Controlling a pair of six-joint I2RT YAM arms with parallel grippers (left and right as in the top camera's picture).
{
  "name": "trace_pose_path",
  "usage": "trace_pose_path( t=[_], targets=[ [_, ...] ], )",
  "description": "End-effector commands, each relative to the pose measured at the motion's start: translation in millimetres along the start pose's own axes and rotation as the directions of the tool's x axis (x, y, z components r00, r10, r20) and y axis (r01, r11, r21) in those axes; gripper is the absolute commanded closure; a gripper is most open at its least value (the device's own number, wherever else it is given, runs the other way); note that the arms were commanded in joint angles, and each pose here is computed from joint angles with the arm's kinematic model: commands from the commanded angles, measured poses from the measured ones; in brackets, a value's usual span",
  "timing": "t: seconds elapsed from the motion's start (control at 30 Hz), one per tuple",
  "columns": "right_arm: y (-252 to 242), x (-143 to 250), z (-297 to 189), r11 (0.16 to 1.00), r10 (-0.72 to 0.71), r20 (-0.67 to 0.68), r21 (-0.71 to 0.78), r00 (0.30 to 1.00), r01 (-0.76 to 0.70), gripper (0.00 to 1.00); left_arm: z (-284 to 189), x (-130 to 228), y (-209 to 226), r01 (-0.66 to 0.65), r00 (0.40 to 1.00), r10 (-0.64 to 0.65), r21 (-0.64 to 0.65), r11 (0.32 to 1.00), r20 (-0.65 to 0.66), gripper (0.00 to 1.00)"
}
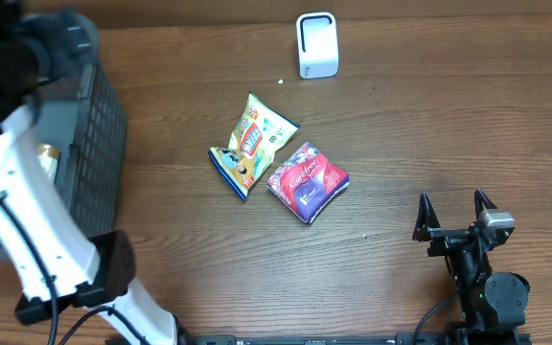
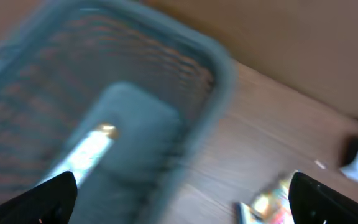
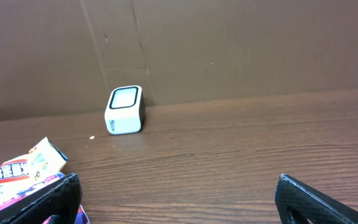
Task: Scan the item barcode
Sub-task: 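Move the left gripper into the basket and grasp the white bottle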
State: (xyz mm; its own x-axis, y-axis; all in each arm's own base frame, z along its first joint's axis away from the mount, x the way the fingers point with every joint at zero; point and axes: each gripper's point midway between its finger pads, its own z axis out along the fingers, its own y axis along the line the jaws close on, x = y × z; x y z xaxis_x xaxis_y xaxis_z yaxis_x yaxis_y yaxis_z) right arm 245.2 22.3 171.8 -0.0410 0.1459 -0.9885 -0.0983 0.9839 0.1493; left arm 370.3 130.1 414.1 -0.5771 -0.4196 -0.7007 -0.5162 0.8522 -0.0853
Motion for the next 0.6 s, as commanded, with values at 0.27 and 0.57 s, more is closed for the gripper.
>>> trace_pose_path(
  t=[0.27,0.57],
  targets=[
    [2,2,0,1.000,0.006,0.001,-0.012,1.000,-0.006,0.00,69,43,127,0.053,0.962,-0.158,-0.418,0.907,-0.222,0.00],
    [2,2,0,1.000,0.006,0.001,-0.012,1.000,-0.006,0.00,188,107,136,-0.148,0.857,-0.079,-0.390,0.909,-0.510,0.00]
  ],
)
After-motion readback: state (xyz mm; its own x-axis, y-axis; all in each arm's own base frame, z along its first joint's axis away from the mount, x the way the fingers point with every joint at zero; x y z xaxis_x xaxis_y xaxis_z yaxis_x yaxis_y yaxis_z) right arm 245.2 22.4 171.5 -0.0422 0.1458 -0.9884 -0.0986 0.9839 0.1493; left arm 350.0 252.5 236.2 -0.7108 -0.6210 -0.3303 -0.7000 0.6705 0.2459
